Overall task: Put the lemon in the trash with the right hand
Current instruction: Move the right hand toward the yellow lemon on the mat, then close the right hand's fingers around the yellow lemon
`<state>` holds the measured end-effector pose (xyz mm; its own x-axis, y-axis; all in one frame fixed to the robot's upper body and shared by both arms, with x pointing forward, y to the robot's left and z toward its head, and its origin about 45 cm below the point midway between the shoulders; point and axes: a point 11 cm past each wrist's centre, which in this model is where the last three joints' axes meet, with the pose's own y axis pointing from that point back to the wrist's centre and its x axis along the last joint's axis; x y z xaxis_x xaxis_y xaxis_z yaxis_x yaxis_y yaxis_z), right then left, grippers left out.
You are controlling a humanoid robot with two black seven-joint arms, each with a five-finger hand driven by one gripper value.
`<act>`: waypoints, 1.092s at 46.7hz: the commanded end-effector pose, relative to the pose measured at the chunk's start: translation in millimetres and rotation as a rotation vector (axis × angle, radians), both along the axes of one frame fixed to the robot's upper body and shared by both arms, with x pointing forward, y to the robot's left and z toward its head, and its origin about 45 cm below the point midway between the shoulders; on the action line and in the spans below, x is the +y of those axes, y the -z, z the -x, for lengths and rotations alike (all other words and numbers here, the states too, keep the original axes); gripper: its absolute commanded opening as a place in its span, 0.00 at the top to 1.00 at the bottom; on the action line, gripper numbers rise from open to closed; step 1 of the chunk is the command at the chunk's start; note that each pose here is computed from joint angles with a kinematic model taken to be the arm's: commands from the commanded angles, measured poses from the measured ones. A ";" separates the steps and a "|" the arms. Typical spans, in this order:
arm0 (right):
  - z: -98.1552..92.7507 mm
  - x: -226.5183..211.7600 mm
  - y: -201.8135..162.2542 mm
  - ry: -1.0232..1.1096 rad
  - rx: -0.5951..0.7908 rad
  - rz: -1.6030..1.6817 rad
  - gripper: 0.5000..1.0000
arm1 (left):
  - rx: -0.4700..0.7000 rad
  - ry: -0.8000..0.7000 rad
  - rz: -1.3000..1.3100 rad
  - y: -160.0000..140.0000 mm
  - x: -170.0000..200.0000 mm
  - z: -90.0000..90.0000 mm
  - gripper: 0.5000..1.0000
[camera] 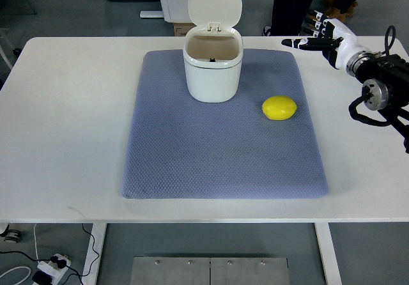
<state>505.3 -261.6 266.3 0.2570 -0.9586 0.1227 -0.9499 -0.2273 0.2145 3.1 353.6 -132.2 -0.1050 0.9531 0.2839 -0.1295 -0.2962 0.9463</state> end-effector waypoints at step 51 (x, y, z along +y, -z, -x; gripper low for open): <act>68.6 -1.8 9.8 -0.377 0.048 0.551 0.00 | 0.001 0.000 0.000 0.0 0.1 0.6 0.00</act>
<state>433.9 -269.0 253.0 0.5849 -0.6186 0.5246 -0.8081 -0.3888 0.4426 3.2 353.6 -132.2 -0.1046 0.9531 0.2840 -0.1298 -0.2962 0.9463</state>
